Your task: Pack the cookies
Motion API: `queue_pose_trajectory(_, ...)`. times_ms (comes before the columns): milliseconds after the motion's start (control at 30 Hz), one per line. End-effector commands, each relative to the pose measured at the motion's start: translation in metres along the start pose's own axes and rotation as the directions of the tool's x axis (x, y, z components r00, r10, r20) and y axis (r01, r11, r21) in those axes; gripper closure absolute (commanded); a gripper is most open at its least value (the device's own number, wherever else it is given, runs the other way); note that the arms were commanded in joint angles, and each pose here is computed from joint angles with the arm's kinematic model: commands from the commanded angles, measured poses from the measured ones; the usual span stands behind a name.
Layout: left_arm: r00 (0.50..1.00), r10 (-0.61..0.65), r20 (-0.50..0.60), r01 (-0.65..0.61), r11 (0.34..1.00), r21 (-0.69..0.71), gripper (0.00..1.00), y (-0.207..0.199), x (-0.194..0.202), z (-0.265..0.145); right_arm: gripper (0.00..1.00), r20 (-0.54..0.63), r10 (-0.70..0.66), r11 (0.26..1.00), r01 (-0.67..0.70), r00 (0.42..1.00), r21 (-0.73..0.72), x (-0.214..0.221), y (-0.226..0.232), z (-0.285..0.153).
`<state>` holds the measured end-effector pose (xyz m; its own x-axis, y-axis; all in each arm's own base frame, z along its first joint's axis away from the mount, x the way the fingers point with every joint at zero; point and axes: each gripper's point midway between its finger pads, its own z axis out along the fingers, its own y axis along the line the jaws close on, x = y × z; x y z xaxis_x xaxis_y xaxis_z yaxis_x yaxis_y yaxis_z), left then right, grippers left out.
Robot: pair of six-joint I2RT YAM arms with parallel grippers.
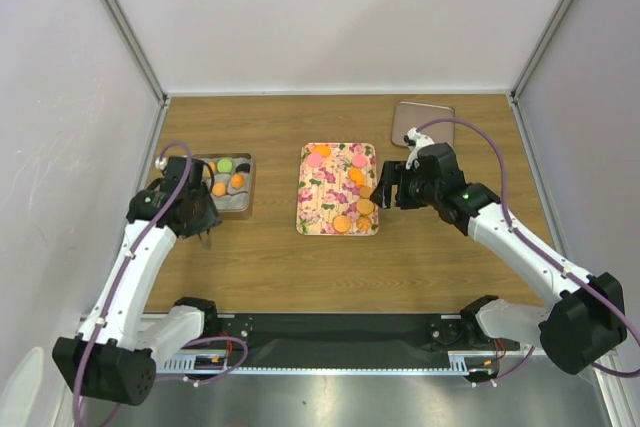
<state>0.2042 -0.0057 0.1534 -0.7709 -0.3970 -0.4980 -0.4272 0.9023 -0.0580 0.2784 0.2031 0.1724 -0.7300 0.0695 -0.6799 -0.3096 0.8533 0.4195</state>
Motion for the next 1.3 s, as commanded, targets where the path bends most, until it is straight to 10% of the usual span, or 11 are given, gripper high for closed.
queue_pose_trajectory(0, 0.997, 0.039, 0.071, -0.045, 0.996, 0.074, 0.53, -0.024, -0.015, -0.022, 0.23, 0.043, -0.022, 1.0, 0.022, 0.999, 0.013, -0.016, -0.001, -0.003)
queue_pose_trajectory(867, 0.83, 0.541, 0.135, -0.549, 0.75, 0.37, 0.5, -0.299, 0.062, -0.02, 0.23, 0.09, 0.017, 0.969, -0.039, 0.996, 0.244, -0.026, -0.044, -0.055)
queue_pose_trajectory(1267, 0.794, 0.599, 0.108, -0.591, 0.716, 0.372, 0.5, -0.318, 0.09, -0.016, 0.23, 0.102, 0.017, 0.969, -0.042, 0.995, 0.245, -0.025, -0.048, -0.067)
